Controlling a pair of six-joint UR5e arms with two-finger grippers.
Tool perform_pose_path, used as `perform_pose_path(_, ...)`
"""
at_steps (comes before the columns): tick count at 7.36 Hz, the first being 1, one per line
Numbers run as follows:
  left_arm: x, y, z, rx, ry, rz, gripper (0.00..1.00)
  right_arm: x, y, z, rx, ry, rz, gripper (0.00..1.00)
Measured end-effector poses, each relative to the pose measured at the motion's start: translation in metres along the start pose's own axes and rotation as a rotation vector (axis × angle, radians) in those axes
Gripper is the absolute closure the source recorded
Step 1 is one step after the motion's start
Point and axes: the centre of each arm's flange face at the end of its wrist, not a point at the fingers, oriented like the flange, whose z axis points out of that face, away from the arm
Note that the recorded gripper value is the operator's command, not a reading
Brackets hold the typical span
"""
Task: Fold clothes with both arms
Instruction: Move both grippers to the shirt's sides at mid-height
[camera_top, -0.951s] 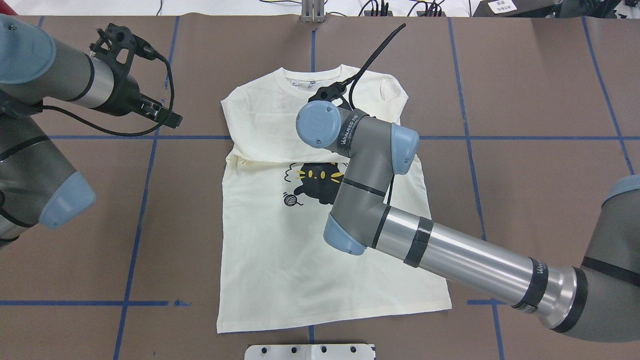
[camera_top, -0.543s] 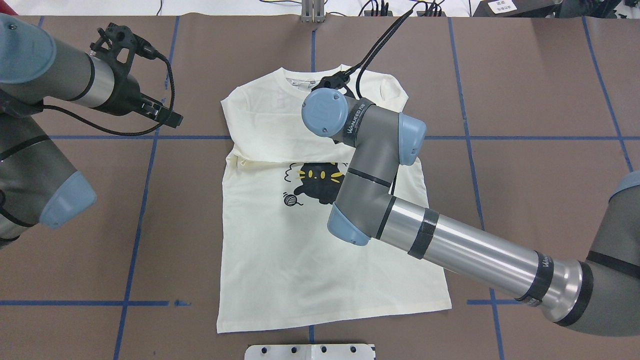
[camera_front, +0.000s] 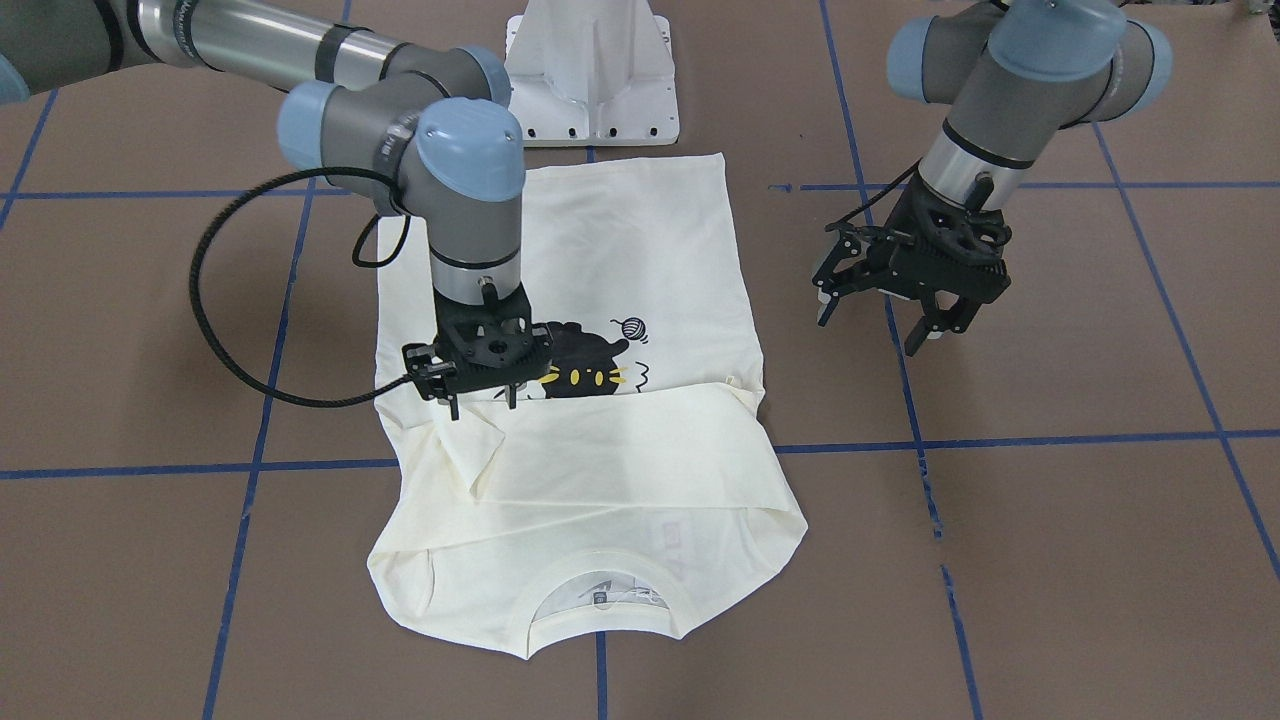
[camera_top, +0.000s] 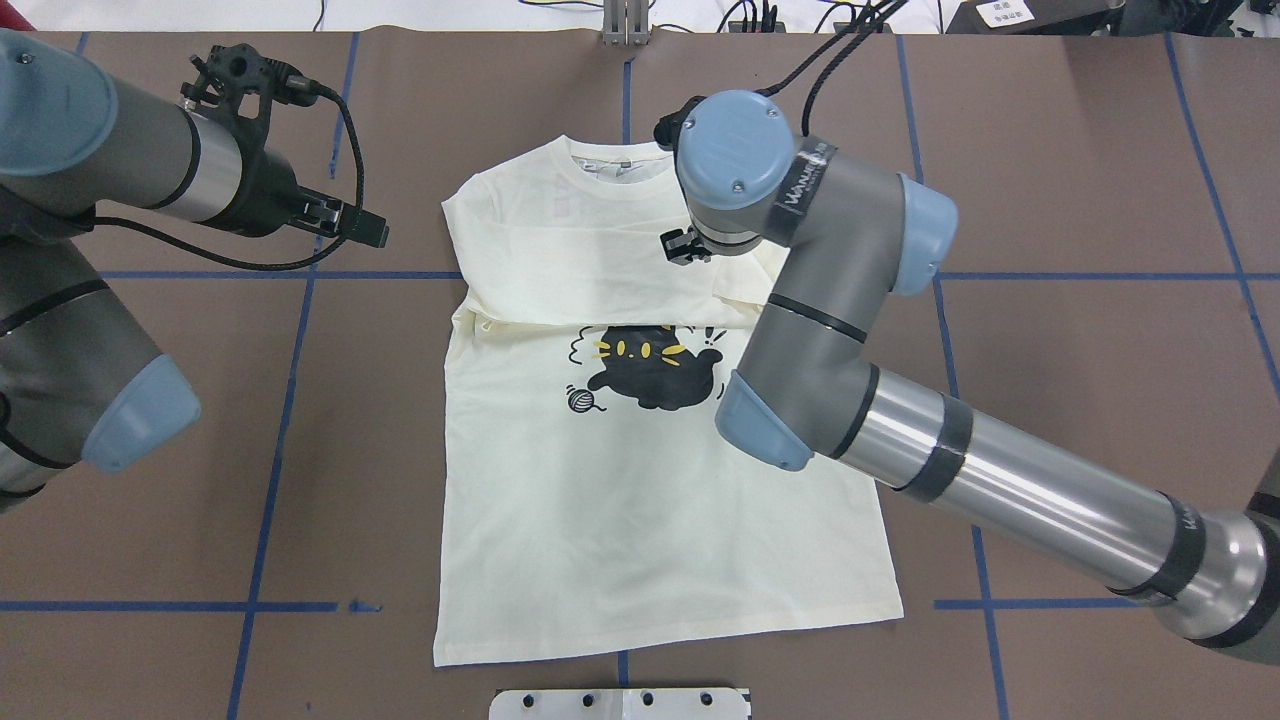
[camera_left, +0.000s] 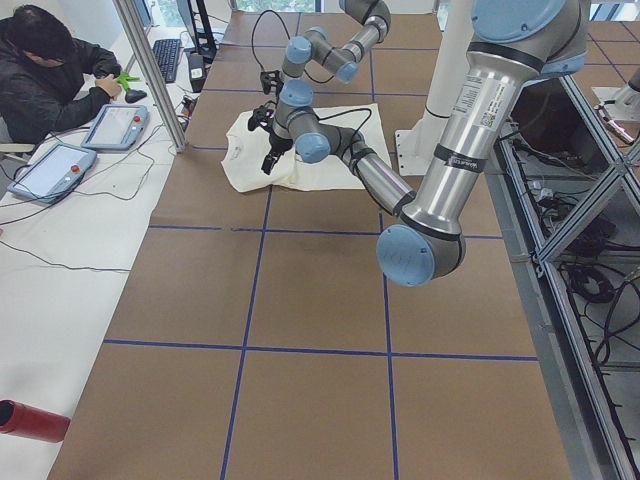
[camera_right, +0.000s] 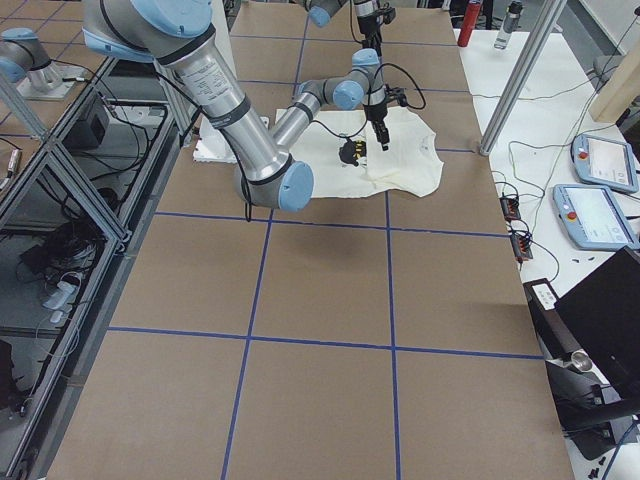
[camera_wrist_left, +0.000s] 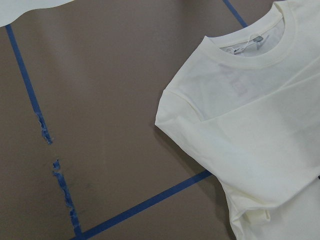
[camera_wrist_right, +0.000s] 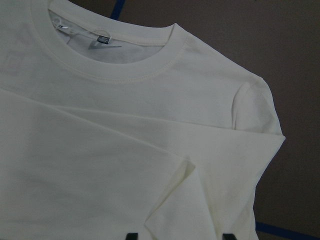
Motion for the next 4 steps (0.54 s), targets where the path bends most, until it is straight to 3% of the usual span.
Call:
perform_pose_path(2, 0.037, 0.025, -0.012, 0.007, 0.055, -0.133, 0.00, 0.041, 0.052, -0.053, 0.006, -0.108, 0.154, 0.00)
perform_pose_path(4, 0.083, 0.065, -0.023, 0.014, 0.107, -0.264, 0.00, 0.060, 0.106, -0.098, 0.000, -0.201, 0.380, 0.00)
